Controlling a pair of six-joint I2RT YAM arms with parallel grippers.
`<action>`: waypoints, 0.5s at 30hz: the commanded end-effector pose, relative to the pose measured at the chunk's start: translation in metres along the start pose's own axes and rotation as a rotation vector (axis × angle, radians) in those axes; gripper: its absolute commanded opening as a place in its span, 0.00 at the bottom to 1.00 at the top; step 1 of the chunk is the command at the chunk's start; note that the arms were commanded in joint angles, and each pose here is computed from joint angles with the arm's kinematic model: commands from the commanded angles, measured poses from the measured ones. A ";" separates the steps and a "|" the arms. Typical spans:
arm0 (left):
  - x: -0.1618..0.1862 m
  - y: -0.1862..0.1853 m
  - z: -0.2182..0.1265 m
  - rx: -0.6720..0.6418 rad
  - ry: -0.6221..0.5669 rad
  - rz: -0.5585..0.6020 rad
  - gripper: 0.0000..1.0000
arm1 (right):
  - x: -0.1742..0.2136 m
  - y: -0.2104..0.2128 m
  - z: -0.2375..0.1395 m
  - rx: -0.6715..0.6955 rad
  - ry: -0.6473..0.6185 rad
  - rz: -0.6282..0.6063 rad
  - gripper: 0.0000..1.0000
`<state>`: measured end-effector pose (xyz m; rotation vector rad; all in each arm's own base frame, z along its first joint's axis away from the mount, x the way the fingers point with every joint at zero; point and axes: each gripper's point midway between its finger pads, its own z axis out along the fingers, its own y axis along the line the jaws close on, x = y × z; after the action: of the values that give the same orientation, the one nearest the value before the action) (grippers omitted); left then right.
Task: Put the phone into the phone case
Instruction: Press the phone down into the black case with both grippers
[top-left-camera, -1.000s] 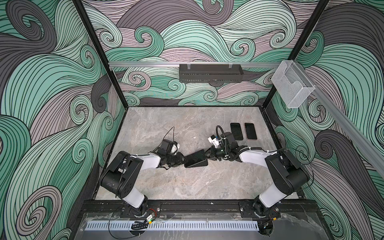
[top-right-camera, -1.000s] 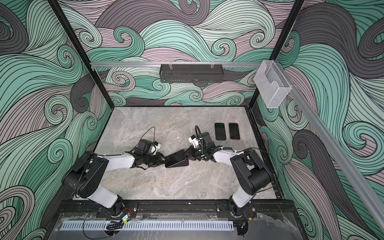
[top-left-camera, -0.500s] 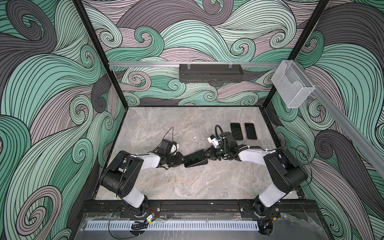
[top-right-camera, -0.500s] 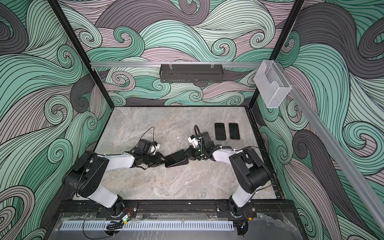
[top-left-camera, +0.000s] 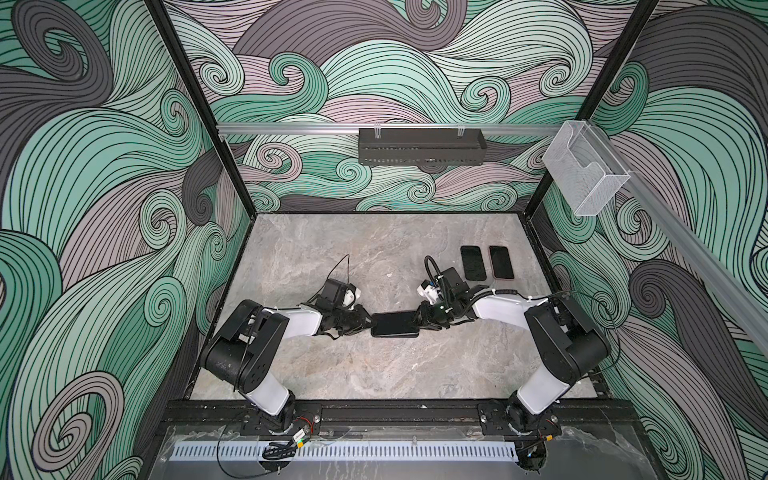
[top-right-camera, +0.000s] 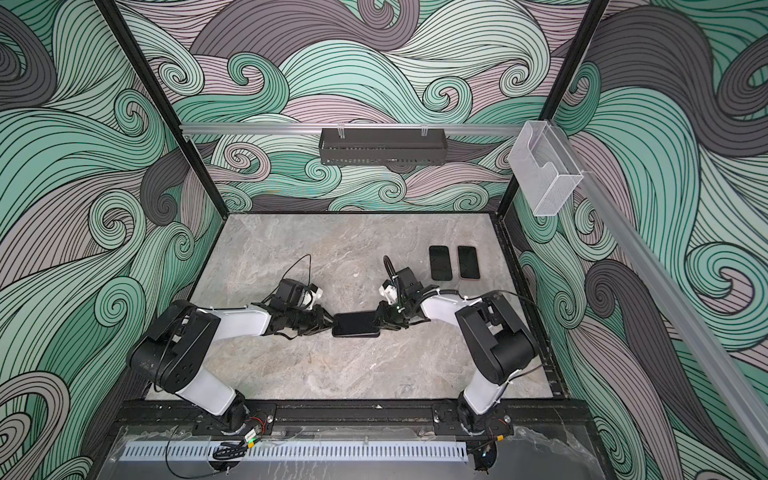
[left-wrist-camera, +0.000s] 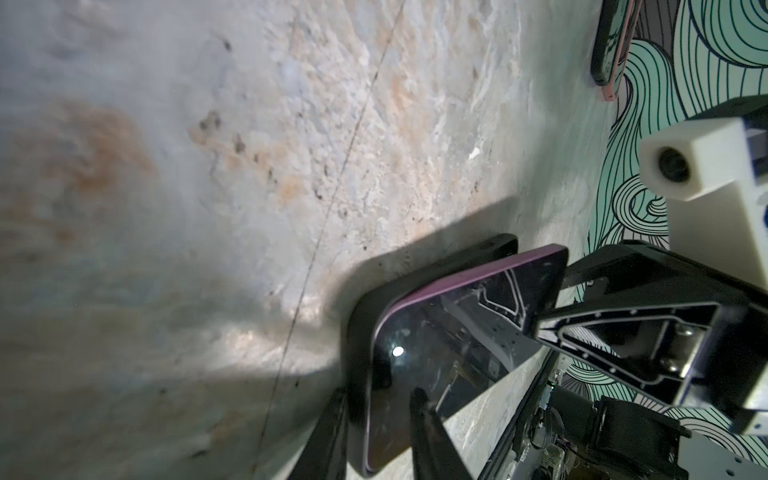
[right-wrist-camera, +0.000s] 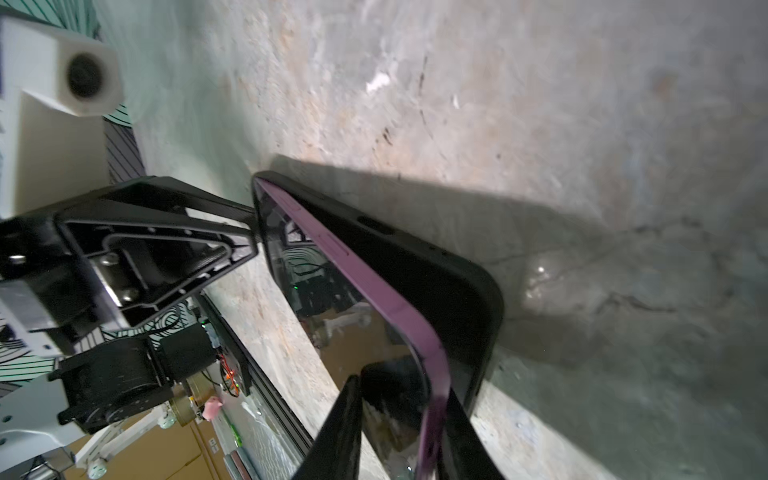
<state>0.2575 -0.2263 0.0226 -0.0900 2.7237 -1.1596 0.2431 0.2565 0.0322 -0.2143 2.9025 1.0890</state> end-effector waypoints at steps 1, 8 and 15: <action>-0.002 -0.009 0.003 0.028 0.014 0.027 0.29 | -0.001 -0.004 -0.005 0.070 0.014 -0.028 0.31; -0.001 -0.008 0.003 0.023 0.021 0.027 0.29 | 0.002 -0.009 -0.016 0.155 0.029 -0.049 0.38; 0.003 -0.003 -0.002 -0.032 0.048 0.054 0.29 | 0.006 -0.017 -0.026 0.244 0.040 -0.085 0.39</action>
<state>0.2559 -0.2266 0.0237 -0.0600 2.7425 -1.1525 0.2420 0.2357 0.0343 -0.2988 2.9867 0.8236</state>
